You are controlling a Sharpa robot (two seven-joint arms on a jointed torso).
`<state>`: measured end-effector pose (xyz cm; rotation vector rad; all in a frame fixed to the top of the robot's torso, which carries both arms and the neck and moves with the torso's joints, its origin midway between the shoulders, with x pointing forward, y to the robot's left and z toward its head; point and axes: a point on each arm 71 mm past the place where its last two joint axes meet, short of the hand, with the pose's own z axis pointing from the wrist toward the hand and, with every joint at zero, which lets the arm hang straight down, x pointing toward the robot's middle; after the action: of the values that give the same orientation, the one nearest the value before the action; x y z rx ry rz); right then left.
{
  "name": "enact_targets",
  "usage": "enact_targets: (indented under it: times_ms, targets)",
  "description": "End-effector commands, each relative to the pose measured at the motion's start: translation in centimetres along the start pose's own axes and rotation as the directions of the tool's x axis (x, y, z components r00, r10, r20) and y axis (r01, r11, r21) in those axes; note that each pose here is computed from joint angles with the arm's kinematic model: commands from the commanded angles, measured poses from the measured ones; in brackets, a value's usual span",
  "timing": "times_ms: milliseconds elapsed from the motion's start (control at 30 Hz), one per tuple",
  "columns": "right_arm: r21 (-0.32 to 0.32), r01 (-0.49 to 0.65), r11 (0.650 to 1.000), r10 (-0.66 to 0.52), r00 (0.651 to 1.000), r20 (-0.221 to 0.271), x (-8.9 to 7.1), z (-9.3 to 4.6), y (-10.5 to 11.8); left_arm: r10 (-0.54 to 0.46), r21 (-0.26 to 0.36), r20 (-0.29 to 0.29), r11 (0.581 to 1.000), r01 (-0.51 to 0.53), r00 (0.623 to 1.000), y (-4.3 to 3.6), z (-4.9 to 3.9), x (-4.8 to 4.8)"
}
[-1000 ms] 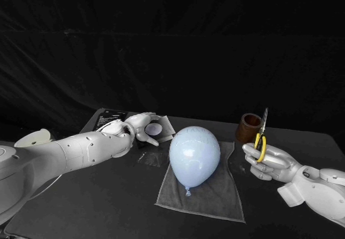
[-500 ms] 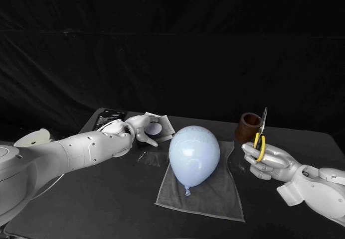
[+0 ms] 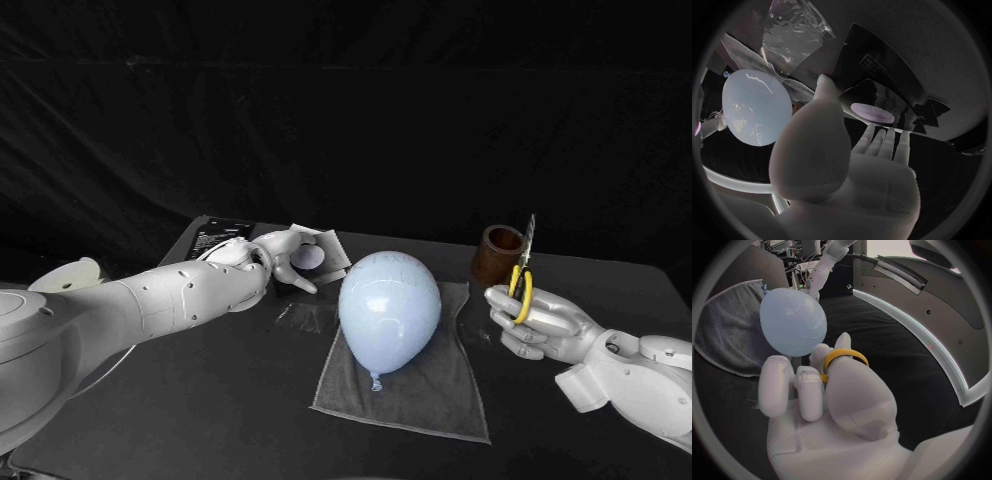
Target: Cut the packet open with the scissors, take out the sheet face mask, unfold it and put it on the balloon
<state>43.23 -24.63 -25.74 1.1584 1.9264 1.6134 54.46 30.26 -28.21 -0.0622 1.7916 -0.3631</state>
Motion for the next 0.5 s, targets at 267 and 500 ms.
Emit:
enact_targets:
  times_ms: [267,500]
  targets:
    - [-0.009,0.011,1.0,-0.011,1.0,-0.008,0.1,-0.1,0.1,-0.046,0.011,0.013,0.999,0.046,0.999,-0.07,-0.27,-0.02]
    - [-0.01,0.012,1.0,-0.012,1.0,-0.007,0.0,-0.1,0.1,-0.08,0.044,0.08,0.996,0.077,0.994,-0.2,-0.51,-0.72]
